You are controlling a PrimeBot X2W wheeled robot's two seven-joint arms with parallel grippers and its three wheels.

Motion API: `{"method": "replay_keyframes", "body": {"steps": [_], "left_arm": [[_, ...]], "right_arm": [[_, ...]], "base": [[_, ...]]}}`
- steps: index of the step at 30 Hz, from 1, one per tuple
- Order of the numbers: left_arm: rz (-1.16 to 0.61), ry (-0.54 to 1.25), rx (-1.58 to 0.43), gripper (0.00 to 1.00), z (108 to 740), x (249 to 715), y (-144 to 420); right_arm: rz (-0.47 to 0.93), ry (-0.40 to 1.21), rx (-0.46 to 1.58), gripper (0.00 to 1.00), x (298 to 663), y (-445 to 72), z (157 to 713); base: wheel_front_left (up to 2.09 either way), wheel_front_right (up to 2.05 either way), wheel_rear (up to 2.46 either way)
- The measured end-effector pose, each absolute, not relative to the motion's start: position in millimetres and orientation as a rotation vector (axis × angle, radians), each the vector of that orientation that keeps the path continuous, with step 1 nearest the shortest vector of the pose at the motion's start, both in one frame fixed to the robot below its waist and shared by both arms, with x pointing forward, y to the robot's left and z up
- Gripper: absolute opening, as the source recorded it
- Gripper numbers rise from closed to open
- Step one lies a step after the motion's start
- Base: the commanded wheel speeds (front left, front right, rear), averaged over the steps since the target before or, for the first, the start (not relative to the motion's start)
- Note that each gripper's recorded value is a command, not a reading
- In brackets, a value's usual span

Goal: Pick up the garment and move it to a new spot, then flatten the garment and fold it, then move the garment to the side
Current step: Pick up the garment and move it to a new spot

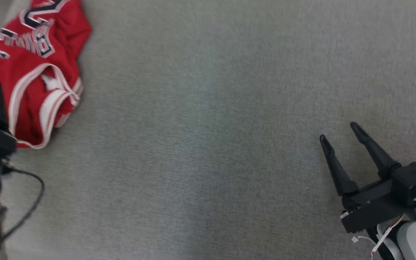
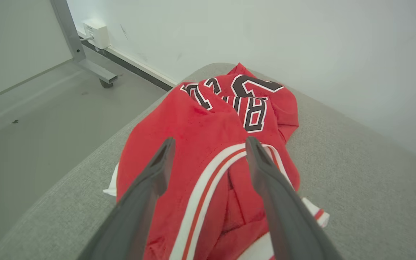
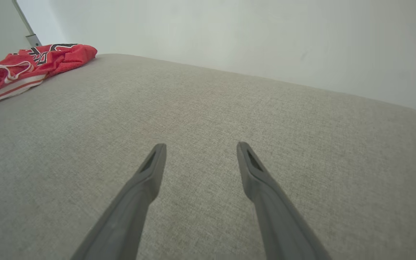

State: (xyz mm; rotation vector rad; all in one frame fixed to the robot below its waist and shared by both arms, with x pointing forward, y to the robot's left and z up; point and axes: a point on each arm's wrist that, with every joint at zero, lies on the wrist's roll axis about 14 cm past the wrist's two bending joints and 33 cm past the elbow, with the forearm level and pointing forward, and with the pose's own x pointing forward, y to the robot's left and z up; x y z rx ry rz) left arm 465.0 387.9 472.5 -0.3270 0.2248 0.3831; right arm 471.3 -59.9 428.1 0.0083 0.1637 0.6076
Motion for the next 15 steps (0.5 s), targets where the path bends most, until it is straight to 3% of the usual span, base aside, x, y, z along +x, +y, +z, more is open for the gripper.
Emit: {"method": "replay_keyframes", "body": {"steps": [5,15], "left_arm": [[0.416,0.359,-0.374,1.00,439,491,393],[0.463,0.640,-0.474,1.00,365,500,375]], "right_arm": [[0.580,0.221,0.019,1.00,475,-71,400],[0.533,0.247,0.038,1.00,475,-86,381]], "base": [[0.00,0.00,0.00],[0.00,0.00,0.00]]}}
